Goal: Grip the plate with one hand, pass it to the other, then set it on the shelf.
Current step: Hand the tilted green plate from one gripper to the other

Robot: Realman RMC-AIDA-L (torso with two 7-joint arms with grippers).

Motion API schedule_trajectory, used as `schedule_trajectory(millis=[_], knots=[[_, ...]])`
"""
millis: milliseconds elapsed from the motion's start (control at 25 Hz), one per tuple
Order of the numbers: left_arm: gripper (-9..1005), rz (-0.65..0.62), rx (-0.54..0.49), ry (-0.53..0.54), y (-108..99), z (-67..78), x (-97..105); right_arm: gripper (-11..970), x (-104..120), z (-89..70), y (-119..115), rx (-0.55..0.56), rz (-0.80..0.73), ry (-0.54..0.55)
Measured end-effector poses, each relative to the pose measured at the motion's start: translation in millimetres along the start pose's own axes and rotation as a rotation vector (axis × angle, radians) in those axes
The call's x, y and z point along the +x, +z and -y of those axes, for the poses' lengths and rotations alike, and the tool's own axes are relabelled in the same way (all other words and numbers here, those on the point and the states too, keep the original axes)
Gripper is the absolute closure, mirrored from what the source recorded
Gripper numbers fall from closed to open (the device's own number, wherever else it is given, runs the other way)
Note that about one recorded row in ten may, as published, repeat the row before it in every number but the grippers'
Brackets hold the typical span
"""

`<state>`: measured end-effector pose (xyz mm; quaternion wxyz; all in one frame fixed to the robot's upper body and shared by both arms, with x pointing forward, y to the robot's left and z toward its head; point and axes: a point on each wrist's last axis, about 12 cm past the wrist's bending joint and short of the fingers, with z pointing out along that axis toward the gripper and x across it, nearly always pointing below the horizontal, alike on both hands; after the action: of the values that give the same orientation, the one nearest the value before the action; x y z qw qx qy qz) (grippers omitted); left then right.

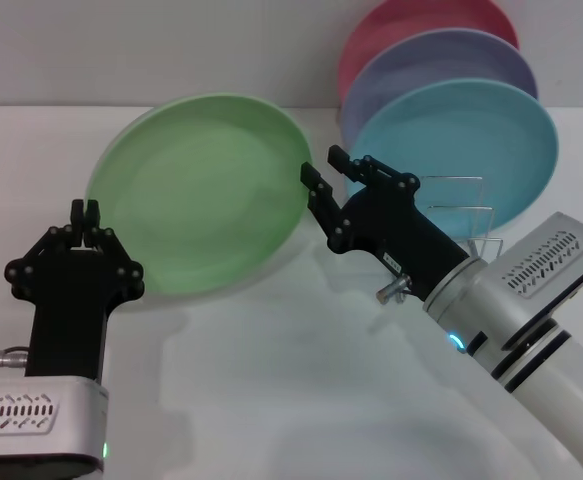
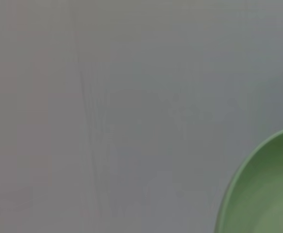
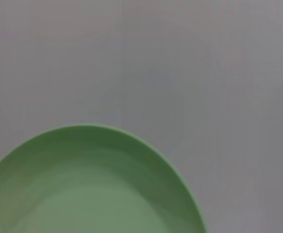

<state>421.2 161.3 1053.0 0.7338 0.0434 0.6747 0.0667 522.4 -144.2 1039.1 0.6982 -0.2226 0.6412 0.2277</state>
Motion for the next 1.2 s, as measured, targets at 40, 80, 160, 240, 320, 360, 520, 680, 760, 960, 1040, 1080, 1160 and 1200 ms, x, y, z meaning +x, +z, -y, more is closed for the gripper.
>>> schedule_trajectory(millis=[40,80,160,240,320,360,520,680,760,960,1040,1080,1160,1200], knots=[[912,0.002,0.002,0.001,0.0,0.2,-0.3,622,-0.2,0.4,0.4,0.002,0.001,0.0],[912,0.004,0.003,0.002,-0.1,0.4,-0.5,627,-0.4,0.8,0.8,0.005,0.001,0.001],[911,0.007,0.006,0.002,-0.1,0.7,-0.8,627,-0.3,1.6,1.3,0.009,-0.002,0.001],[910,0.008,0.007,0.003,-0.1,0.9,-0.9,626,-0.2,1.8,1.6,0.01,-0.004,0.001],[909,0.011,0.013,0.004,-0.3,1.5,-1.2,635,-0.2,2.0,1.8,0.01,-0.005,0.001],[909,0.012,0.014,0.004,-0.4,1.6,-1.3,643,-0.2,2.1,2.0,0.01,-0.005,0.0],[907,0.012,0.016,0.005,-0.8,1.7,-1.2,677,-0.5,2.3,2.6,0.009,-0.005,-0.002],[906,0.011,0.017,0.006,-1.0,1.6,-0.9,711,-0.8,2.2,3.3,0.007,-0.004,-0.002],[905,0.011,0.018,0.006,-1.0,1.6,-0.9,720,-1.0,2.0,4.1,0.005,-0.004,-0.003],[903,0.013,0.02,0.009,-0.6,1.6,-0.7,721,0.2,1.5,6.1,0.0,-0.021,-0.005],[902,0.014,0.022,0.01,-0.6,1.9,-0.8,720,0.5,1.4,6.2,-0.001,-0.023,-0.005],[901,0.015,0.023,0.01,-0.7,2.0,-0.9,720,0.5,1.3,6.2,-0.001,-0.023,-0.005],[901,0.017,0.026,0.011,-1.1,2.2,-1.0,739,0.3,1.2,6.6,-0.002,-0.023,-0.006],[900,0.018,0.027,0.011,-1.1,2.3,-1.0,759,0.2,0.8,6.9,-0.006,-0.023,-0.008]])
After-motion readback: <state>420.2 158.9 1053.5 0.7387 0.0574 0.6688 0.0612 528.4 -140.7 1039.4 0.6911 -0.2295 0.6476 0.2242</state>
